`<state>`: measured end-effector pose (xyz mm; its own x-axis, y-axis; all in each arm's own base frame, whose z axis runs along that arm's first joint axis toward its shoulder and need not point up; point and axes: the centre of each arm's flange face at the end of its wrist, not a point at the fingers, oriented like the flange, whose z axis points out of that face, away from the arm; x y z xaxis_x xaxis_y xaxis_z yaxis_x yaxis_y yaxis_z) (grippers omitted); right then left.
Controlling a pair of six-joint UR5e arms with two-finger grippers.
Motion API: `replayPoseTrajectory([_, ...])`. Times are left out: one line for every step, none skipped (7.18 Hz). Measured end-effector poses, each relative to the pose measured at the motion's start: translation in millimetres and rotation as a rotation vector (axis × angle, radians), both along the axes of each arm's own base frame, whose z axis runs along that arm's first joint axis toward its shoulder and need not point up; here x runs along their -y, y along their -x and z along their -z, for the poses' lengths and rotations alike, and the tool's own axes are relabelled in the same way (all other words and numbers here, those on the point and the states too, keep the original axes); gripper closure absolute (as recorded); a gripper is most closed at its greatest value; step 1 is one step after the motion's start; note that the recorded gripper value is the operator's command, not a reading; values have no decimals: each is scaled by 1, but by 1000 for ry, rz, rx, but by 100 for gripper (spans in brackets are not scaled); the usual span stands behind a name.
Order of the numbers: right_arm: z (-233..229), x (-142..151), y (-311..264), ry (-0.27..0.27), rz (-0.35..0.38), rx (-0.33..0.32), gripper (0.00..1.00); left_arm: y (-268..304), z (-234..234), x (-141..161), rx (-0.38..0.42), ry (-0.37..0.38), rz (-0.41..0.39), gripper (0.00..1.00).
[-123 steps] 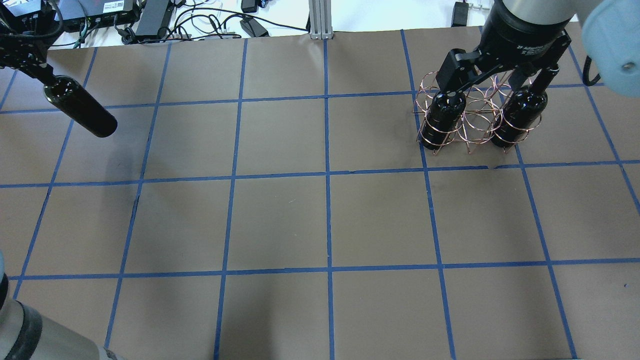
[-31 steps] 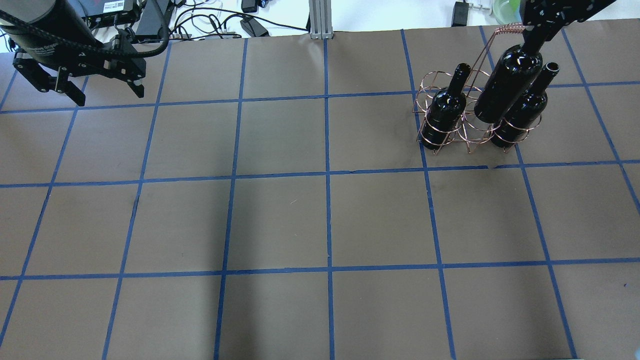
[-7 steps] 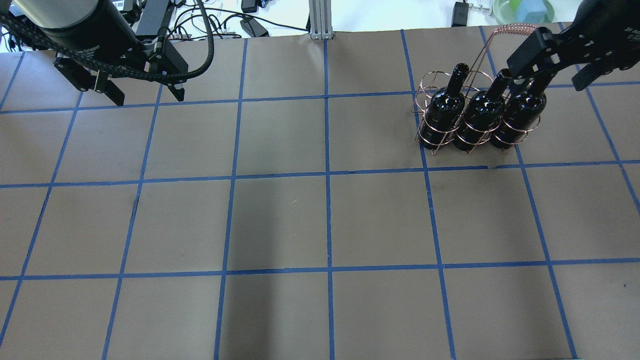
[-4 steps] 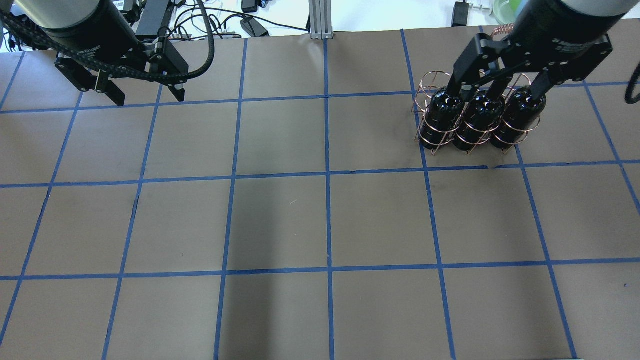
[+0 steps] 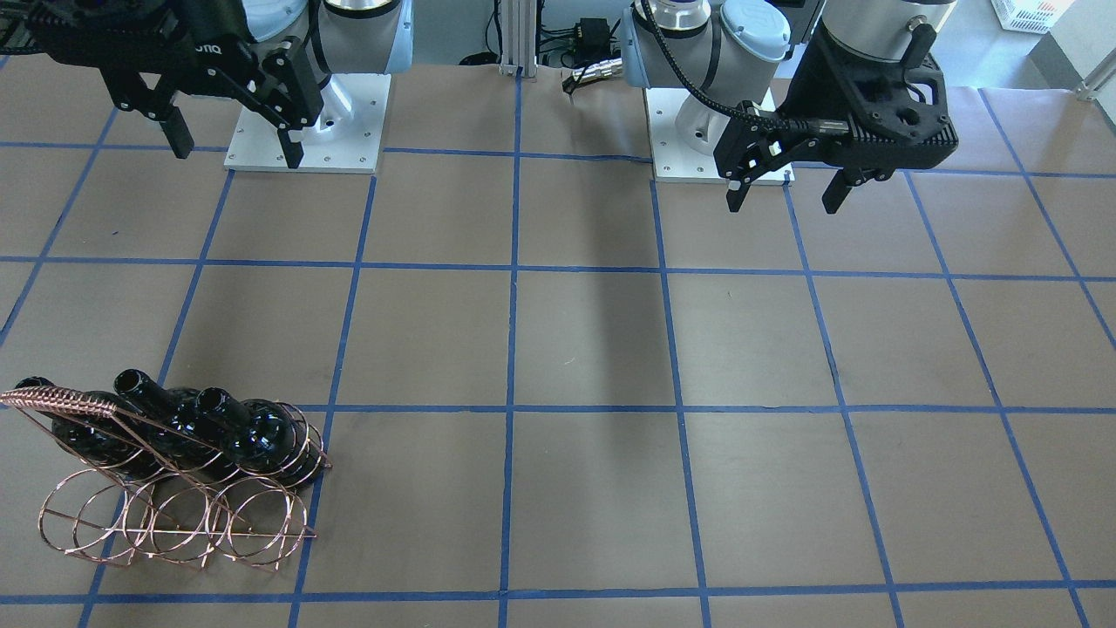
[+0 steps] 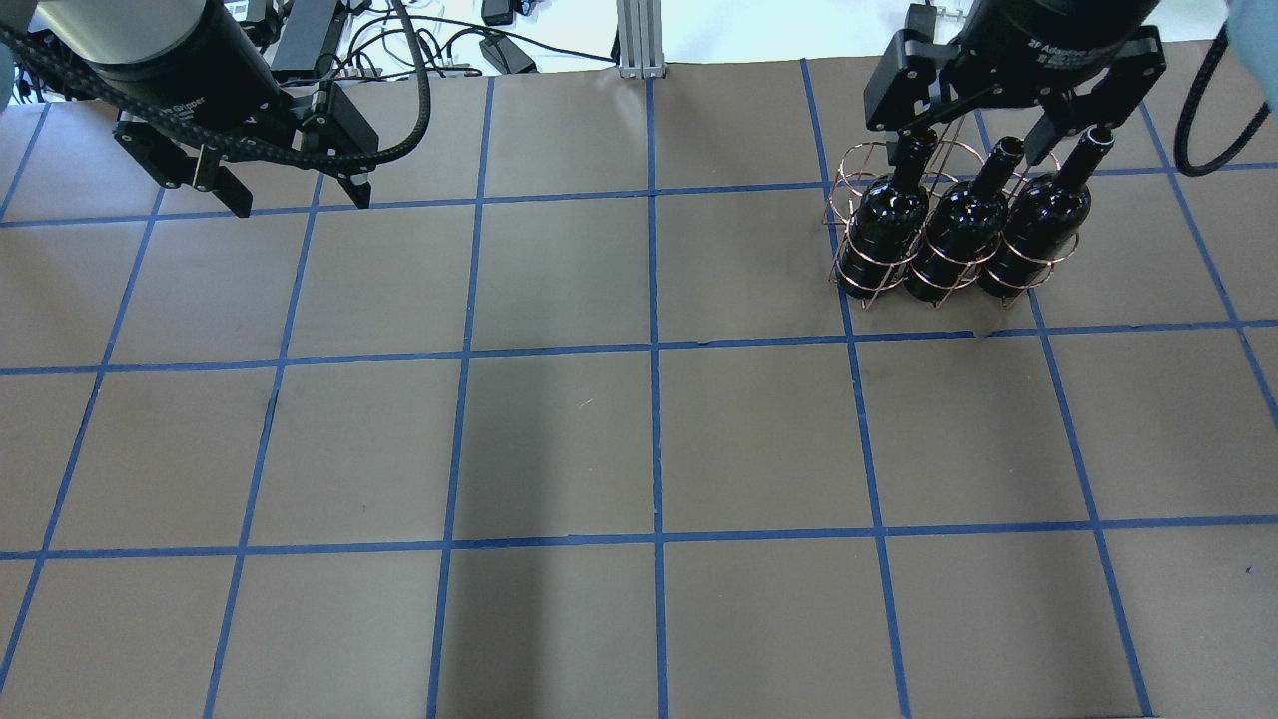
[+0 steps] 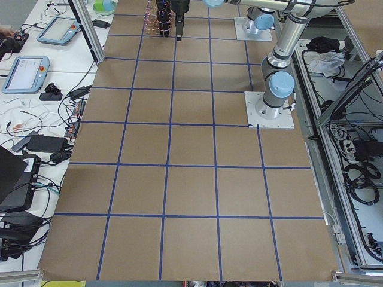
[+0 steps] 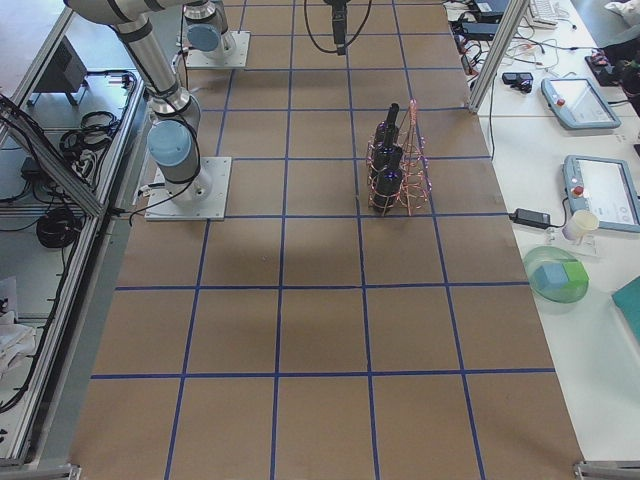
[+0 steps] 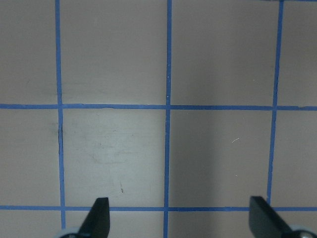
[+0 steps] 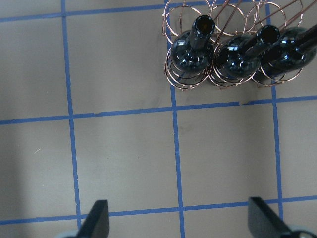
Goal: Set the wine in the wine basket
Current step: 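Open the right gripper and raise it off the bottle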
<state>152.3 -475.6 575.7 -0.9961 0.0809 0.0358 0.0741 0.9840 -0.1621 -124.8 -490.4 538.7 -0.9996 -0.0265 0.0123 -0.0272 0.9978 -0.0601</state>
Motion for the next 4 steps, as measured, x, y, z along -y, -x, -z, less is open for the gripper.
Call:
replayPoseTrajectory([-6,19,3,13,8,-28,0,0,1,0,0,-1,1,0])
replayPoseTrajectory([-10,36,6,20,13,-44,0,0,1,0,0,-1,2,0])
replayPoseTrajectory([-8,45,7,4,16,-54,0,0,1,0,0,-2,3,0])
replayPoseTrajectory([-1,41,8,-22,16,-60,0,0,1,0,0,-1,3,0])
